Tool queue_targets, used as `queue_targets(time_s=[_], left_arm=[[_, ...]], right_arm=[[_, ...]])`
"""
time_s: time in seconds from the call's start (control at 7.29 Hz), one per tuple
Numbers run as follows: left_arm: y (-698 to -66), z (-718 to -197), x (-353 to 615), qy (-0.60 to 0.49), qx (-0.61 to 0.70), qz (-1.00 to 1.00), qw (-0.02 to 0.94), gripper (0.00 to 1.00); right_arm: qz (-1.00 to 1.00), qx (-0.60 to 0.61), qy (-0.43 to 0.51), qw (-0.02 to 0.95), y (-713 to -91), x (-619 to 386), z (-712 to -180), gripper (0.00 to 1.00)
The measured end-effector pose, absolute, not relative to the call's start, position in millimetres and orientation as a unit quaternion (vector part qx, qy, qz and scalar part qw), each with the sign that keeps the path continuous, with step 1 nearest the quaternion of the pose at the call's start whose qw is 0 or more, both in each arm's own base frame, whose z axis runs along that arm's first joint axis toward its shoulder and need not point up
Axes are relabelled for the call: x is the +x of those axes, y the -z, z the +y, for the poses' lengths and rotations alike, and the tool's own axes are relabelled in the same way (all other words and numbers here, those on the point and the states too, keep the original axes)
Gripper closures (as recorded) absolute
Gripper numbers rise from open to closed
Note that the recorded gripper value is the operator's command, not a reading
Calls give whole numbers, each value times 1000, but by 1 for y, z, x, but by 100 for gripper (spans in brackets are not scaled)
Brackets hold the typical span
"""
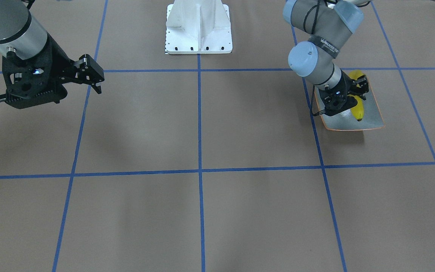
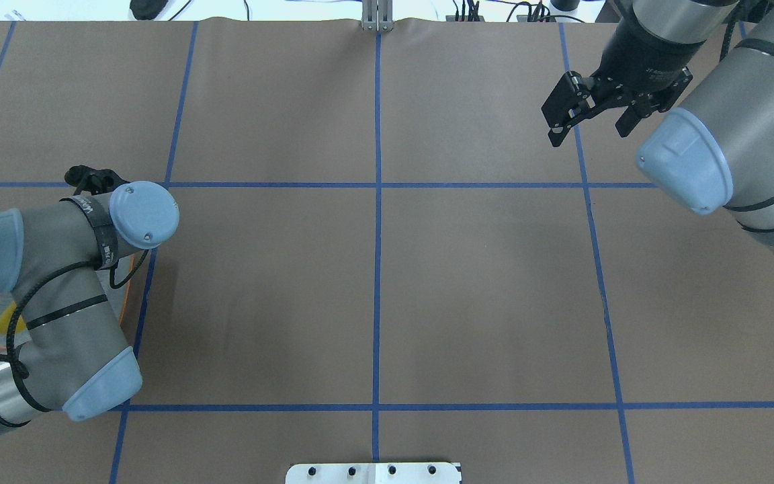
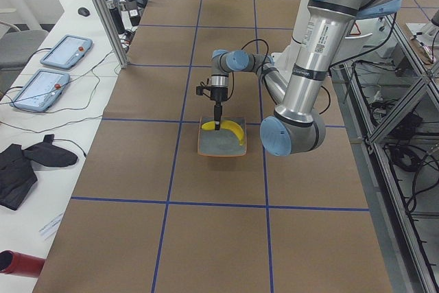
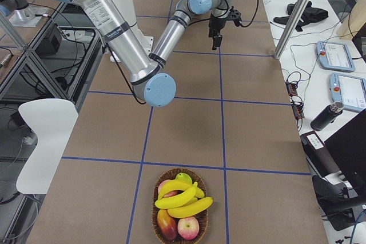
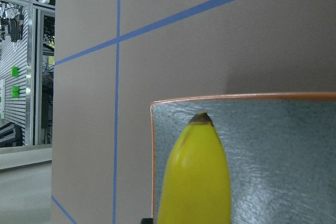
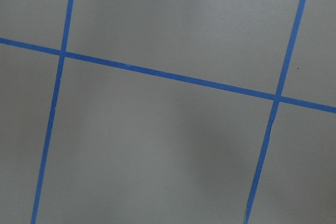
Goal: Transfer all bananas from basket to plate
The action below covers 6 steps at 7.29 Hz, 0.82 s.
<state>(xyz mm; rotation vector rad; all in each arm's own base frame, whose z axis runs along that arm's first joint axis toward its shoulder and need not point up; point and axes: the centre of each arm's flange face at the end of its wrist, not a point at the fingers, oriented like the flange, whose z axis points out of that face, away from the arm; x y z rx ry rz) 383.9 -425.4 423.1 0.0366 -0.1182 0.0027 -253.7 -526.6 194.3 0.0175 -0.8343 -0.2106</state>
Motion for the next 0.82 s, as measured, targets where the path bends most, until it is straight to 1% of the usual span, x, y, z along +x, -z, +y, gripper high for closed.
queue_targets(time_s=[0.69,0.82], left_arm=[[-404,-456,384,-18,53,-80,995,100],[-403,-460,383,-16,58,-82,995,71]], right_arm=[[-403,6,101,910,-199,-253,-527,1],[-403,7,101,909,-199,-253,-527,1]])
